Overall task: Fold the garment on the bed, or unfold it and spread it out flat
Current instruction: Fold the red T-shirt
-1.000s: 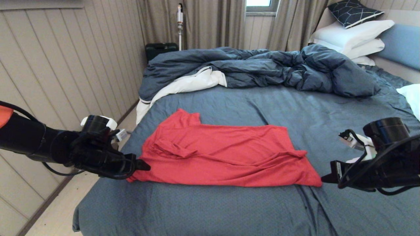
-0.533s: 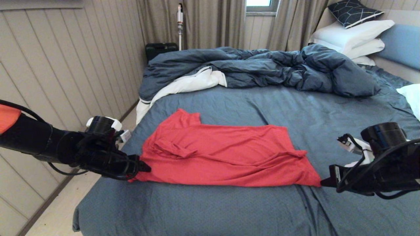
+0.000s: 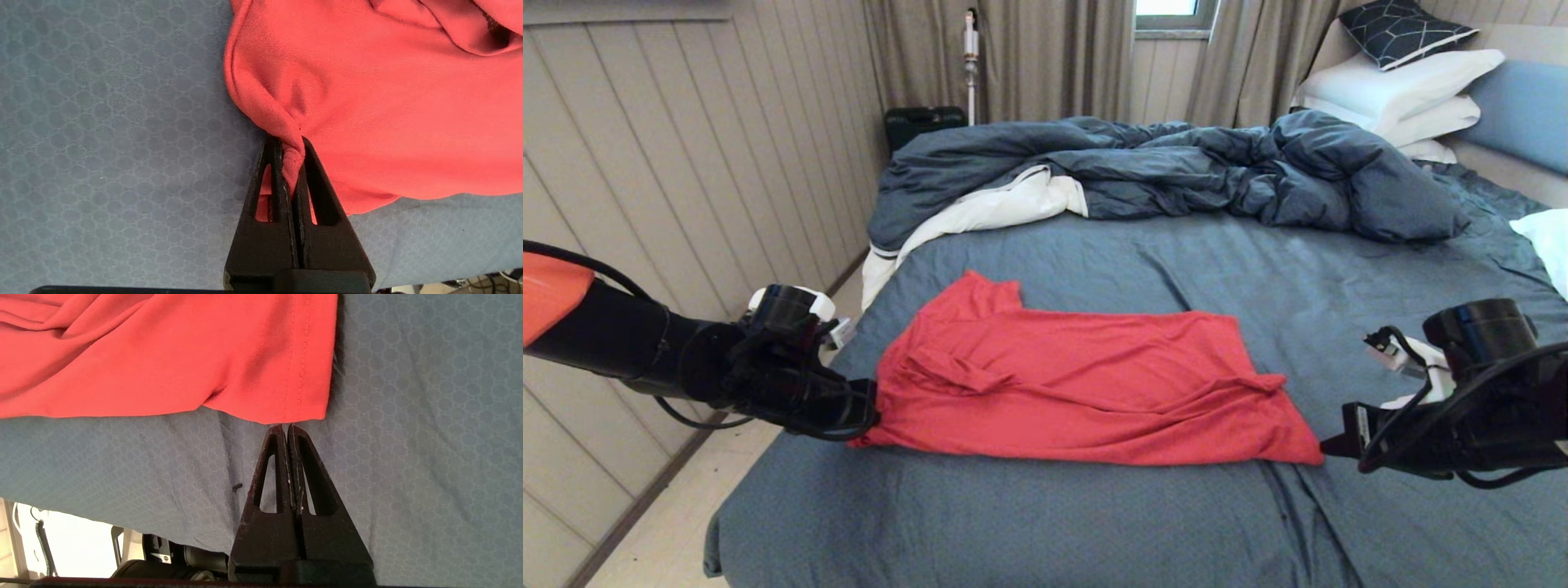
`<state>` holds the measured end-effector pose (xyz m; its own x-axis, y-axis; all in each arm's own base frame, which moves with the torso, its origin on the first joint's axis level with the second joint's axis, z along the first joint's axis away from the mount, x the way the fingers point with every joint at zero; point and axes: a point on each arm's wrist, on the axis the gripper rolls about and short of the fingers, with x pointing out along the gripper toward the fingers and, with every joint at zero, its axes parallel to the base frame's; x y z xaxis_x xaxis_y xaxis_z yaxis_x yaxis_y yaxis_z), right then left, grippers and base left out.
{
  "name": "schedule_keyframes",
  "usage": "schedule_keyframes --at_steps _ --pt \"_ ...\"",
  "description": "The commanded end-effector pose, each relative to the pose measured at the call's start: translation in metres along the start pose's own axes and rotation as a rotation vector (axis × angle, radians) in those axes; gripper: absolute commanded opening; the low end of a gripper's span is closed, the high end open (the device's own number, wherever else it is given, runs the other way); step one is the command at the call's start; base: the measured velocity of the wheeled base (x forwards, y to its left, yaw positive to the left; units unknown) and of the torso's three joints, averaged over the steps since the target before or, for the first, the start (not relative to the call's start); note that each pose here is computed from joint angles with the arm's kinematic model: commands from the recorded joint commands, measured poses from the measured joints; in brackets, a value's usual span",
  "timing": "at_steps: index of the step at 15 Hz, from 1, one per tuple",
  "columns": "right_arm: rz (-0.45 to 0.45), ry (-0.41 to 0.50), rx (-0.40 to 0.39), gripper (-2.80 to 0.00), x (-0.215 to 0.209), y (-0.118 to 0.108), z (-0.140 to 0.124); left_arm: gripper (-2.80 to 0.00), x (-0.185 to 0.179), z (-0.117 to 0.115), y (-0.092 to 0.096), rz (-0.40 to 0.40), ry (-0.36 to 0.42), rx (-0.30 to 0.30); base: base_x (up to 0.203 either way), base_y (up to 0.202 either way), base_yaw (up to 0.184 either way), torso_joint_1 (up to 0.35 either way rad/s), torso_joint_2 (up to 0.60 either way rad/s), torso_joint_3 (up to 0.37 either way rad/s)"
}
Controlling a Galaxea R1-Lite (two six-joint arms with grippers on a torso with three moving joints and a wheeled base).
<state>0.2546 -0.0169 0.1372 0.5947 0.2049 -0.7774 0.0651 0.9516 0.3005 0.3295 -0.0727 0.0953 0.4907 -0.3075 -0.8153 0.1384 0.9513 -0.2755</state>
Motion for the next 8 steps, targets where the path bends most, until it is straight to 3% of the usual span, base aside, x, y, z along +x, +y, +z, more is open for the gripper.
schedule_keyframes --at_steps 1,6,7,8 --pt "0.003 -0.002 0.000 -2.80 -0.0004 0.0002 0.0002 -2.80 -0.0006 0.0001 -0.0002 -0.001 -0.001 -0.001 0.000 0.000 0.000 0.000 0.00 0.000" --pt "-0.011 0.004 0.008 -2.80 0.0054 -0.0024 0.0046 -2.80 -0.0037 0.0025 -0.0010 -0.002 -0.015 0.001 0.000 0.000 0.000 0.000 0.00 0.000" --pt "-0.012 0.006 0.007 -0.26 0.0076 -0.0025 0.0064 -2.80 -0.0055 0.0027 -0.0013 -0.003 -0.020 0.001 0.000 0.000 0.000 0.000 0.00 0.000" --pt "-0.012 0.006 0.007 0.00 0.0079 -0.0025 0.0067 -2.80 -0.0061 0.0028 -0.0014 -0.003 -0.021 0.001 0.000 0.000 0.000 0.000 0.00 0.000"
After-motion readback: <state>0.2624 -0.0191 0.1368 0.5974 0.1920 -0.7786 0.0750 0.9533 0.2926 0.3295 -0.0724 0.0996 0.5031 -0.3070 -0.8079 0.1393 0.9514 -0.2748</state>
